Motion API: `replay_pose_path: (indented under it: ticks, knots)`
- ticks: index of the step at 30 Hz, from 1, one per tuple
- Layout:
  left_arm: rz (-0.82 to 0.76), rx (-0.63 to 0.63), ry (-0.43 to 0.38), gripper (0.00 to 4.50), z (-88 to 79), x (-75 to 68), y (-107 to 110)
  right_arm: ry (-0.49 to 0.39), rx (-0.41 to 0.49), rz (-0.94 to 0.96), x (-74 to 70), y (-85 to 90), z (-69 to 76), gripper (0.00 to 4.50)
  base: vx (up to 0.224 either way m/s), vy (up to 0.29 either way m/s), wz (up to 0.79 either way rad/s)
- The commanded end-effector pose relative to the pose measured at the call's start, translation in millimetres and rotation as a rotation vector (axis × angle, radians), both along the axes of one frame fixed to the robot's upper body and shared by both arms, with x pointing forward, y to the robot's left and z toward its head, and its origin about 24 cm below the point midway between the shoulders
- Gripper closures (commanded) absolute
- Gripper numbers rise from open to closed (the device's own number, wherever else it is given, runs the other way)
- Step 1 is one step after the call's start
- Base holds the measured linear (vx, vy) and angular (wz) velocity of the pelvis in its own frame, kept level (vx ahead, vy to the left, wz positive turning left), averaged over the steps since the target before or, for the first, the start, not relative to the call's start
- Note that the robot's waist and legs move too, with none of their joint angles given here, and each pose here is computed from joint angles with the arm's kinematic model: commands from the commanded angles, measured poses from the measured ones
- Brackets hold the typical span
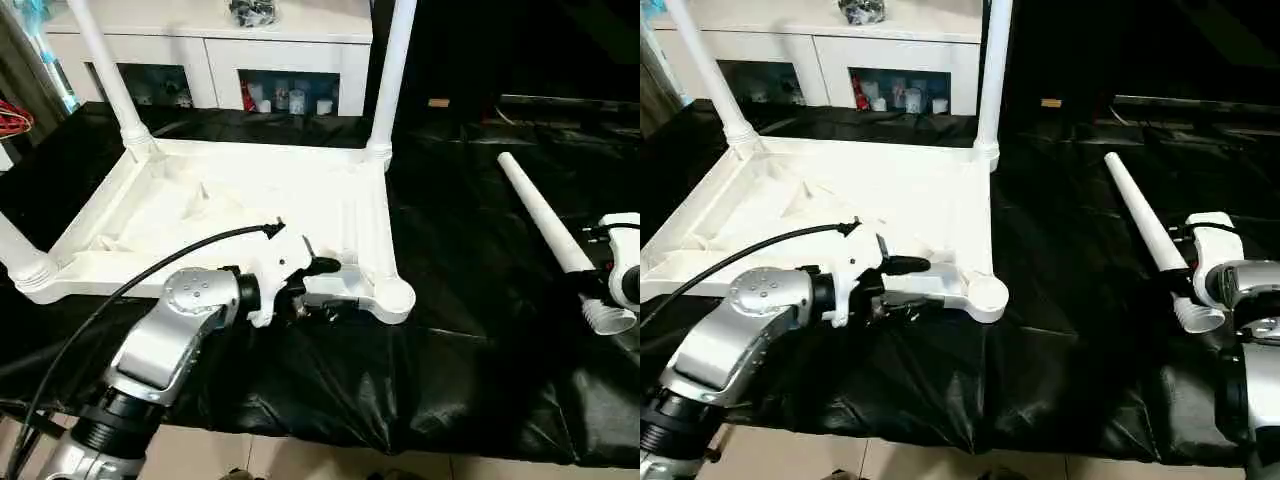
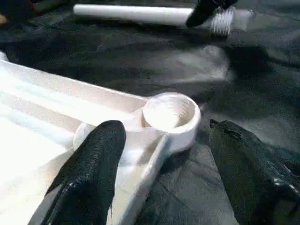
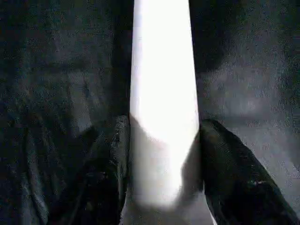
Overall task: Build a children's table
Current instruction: Pick table leg
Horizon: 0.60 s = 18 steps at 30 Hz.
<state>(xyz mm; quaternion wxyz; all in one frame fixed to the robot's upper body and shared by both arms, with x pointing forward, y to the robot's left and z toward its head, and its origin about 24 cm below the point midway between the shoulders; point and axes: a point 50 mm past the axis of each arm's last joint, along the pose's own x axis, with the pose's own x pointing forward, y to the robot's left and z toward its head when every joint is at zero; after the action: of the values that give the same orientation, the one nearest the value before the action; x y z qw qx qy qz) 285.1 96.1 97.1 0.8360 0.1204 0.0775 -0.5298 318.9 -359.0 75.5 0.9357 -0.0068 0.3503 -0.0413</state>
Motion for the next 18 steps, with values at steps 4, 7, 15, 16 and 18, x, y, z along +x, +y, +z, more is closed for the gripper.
replay_pose_path:
  ticks: [4, 7, 15, 16, 18]
  knots:
    - [0.1, -0.054, -0.057, 1.19, 10.5, 15.3, -4.0, -0.309, 0.205, 0.019, 15.4, 7.7, 24.5, 2.62, 0.0, 0.0, 0.0]
    - [0.144, -0.12, -0.043, 1.19, 15.3, 23.0, -9.5, -0.479, 0.369, 0.07, 18.4, 19.8, 25.8, 2.62, 0.0, 0.0, 0.0]
    - [0.21, -0.349, 0.062, 1.19, 32.6, 40.5, -27.4, -0.778, 0.726, 0.349, -0.2, 78.3, 18.6, 2.62, 0.0, 0.0, 0.0]
    - [0.193, -0.427, 0.108, 1.19, 38.9, 40.9, -33.7, -0.789, 0.77, 0.409, -7.5, 91.9, 15.2, 2.62, 0.0, 0.0, 0.0]
    - [0.155, -0.535, 0.19, 1.19, 47.4, 41.1, -43.0, -0.793, 0.852, 0.489, -18.3, 109.4, 11.8, 2.63, 0.0, 0.0, 0.0]
